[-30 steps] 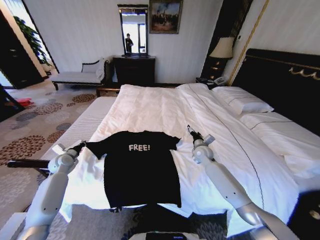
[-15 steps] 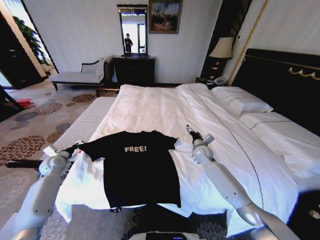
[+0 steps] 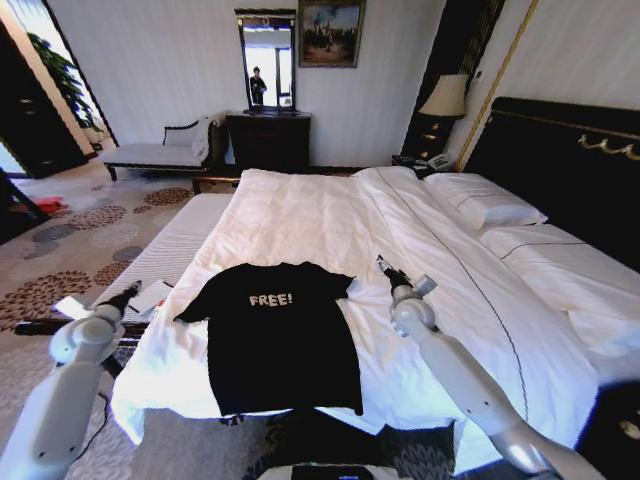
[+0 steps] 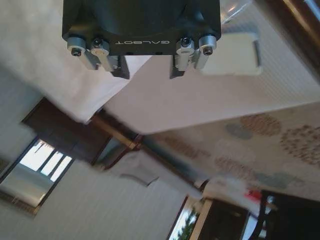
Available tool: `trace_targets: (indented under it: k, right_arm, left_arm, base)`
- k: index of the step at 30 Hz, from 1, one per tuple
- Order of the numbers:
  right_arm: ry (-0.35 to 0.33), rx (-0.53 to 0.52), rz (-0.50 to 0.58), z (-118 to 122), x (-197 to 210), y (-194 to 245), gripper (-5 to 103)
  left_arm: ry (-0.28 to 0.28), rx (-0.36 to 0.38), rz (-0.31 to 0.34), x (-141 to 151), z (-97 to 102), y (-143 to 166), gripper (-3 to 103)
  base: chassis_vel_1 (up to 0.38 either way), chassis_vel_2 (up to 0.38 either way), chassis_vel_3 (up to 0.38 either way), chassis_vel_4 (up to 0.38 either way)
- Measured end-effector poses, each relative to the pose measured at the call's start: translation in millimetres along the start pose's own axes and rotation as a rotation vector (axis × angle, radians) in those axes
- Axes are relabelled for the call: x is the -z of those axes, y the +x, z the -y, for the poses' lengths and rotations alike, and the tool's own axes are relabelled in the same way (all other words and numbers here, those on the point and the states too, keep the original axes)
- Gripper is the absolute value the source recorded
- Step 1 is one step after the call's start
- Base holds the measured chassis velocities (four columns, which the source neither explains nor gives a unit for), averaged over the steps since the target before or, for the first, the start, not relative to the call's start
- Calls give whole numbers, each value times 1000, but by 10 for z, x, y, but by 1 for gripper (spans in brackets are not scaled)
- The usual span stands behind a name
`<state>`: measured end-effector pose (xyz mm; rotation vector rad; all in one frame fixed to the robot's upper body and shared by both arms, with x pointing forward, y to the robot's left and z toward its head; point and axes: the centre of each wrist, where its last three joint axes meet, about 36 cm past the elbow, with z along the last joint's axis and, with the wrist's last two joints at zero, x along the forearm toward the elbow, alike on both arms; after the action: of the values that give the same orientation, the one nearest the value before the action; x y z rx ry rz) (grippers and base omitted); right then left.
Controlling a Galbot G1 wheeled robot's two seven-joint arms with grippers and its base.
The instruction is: Fold the clothes on the bed.
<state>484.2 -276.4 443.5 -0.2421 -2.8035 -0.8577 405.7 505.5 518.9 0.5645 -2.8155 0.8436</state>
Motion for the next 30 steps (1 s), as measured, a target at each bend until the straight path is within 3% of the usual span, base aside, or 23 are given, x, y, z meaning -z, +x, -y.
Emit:
trace_targets:
  k: [4, 7, 9, 13, 19, 30]
  right_arm:
    - [9, 13, -82, 31, -98, 377, 100]
    - [15, 16, -113, 44, -157, 498, 100]
    - [24, 27, -187, 30, -257, 761, 100]
    - [31, 56, -254, -10, -354, 1086, 100]
    - [62, 38, -331, 33, -578, 1348, 100]
    - [126, -27, -418, 169, -995, 1739, 100]
  left_arm:
    - [11, -130, 55, 188, 273, 594, 66]
    - [10, -183, 70, 226, 390, 806, 72]
    - [6, -318, 96, 282, 707, 1263, 82]
    - [-2, -428, 105, 254, 984, 1639, 97]
    - [0, -465, 88, 142, 1109, 1822, 100]
    - [-26, -455, 57, 61, 1169, 1795, 100]
  base:
    - [0, 0, 0, 0]
    - [0, 0, 0, 0]
    - [0, 0, 0, 0]
    - [0, 0, 0, 0]
    - [0, 0, 0, 0]
    - [0, 0, 0, 0]
